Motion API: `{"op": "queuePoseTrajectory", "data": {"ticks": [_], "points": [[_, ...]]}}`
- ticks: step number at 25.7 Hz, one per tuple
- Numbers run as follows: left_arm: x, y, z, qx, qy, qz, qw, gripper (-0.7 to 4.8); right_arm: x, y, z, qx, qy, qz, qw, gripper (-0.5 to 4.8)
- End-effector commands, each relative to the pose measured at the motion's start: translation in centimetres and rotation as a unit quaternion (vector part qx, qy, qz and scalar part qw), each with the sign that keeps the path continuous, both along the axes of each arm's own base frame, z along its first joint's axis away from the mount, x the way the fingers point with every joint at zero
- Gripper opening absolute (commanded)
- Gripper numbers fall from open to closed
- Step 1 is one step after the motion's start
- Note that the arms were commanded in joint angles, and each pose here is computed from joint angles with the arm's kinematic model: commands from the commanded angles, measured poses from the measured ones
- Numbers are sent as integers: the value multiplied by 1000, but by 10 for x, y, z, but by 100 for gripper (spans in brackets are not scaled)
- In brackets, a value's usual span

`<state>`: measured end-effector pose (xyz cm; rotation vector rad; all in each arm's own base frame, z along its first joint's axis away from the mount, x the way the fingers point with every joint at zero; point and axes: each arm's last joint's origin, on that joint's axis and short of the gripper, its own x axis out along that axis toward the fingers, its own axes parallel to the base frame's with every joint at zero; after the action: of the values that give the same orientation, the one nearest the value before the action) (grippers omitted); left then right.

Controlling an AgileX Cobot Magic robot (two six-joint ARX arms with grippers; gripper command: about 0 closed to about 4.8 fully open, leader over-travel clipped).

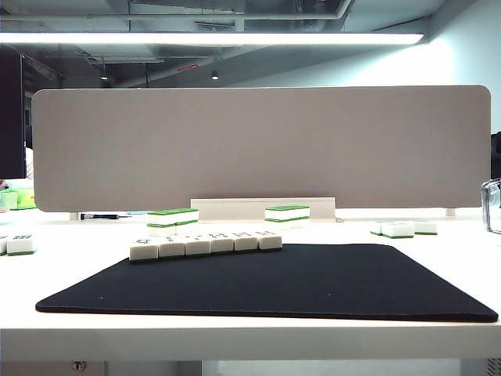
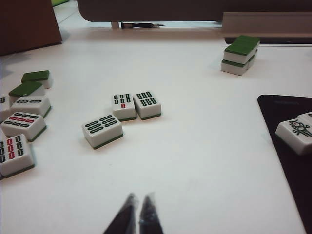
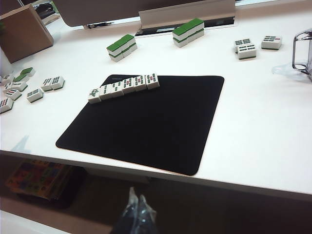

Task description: Align six mahjong tiles in a row on the table.

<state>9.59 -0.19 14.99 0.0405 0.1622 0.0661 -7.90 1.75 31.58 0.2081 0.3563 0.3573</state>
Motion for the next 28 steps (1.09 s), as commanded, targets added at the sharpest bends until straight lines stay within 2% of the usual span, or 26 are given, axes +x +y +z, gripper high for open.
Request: {"op": "queuePoseTrajectory", "data": {"ticks": [1,14,16,21,24,28], "points": [[0,0,-1,0,5,-3,1000,18,-3,0,0,-1,-12,0,1000,-1],[0,0,-1,0,5,-3,1000,18,-3,0,0,-3,-13,1,1000,-1],[0,0,-1,0,5,-3,1000,18,-2,0,0,-51,-33,11,998,-1],[0,0,-1,0,5,-3,1000,18,-2,0,0,-56,-37,12,998,-1],[0,0,-1,0,5,-4,1000,18,1,-1,5,-63,-63,-10,996,-1],[0,0,-1,0,5,-4,1000,19,22,-3,15,-52,-143,-38,988,-1]]}}
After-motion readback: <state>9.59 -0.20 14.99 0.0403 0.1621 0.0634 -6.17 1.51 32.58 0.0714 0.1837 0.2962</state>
